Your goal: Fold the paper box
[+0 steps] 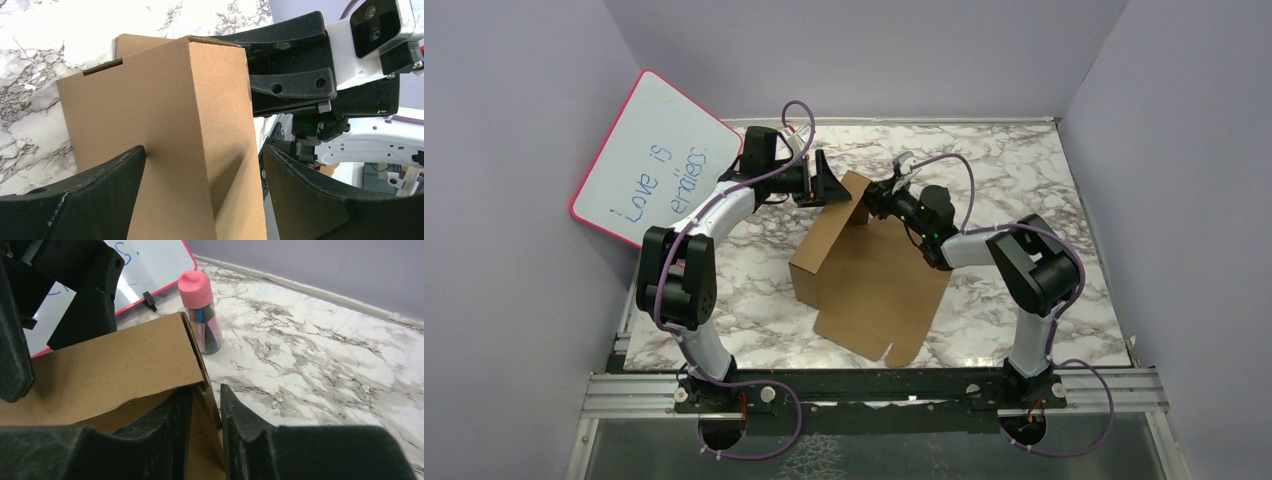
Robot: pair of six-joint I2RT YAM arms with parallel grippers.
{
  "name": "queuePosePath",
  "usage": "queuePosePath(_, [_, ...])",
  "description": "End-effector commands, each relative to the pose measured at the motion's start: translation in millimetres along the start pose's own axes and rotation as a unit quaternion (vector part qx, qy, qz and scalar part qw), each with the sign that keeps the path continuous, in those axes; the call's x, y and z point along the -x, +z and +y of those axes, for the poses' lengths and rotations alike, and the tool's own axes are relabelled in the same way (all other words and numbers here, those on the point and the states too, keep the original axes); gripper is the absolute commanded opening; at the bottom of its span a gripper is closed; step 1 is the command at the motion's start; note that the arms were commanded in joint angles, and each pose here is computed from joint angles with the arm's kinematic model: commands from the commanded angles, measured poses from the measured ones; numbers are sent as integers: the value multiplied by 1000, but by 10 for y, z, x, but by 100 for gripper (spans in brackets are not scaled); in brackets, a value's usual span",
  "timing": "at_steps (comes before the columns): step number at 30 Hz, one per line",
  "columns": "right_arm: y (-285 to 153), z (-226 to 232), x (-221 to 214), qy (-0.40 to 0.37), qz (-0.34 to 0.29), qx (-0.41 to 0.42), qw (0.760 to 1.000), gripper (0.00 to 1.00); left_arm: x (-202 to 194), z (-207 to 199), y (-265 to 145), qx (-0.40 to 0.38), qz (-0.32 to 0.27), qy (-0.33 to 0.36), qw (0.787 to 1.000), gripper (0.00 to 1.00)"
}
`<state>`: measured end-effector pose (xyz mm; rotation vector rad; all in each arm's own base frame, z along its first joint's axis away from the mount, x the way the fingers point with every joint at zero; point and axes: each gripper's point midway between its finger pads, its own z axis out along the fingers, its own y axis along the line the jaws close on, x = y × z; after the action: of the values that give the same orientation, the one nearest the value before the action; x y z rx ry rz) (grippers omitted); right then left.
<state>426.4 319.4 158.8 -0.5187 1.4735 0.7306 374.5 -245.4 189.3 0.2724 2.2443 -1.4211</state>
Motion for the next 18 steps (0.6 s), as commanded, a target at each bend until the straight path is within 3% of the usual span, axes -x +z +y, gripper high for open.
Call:
queuePosePath(1, [-56, 17, -85, -13, -1, 1, 1000, 33, -24, -101, 10, -21, 5, 9, 1000, 87])
queuePosePath(9, [-14, 175, -281, -46, 20, 65, 997, 38, -30, -19, 30, -7, 6, 6, 1000, 87])
queuePosePath(18, [64, 129, -539, -49, 45, 68, 995, 34, -50, 19, 50, -8, 11, 0, 1000, 87])
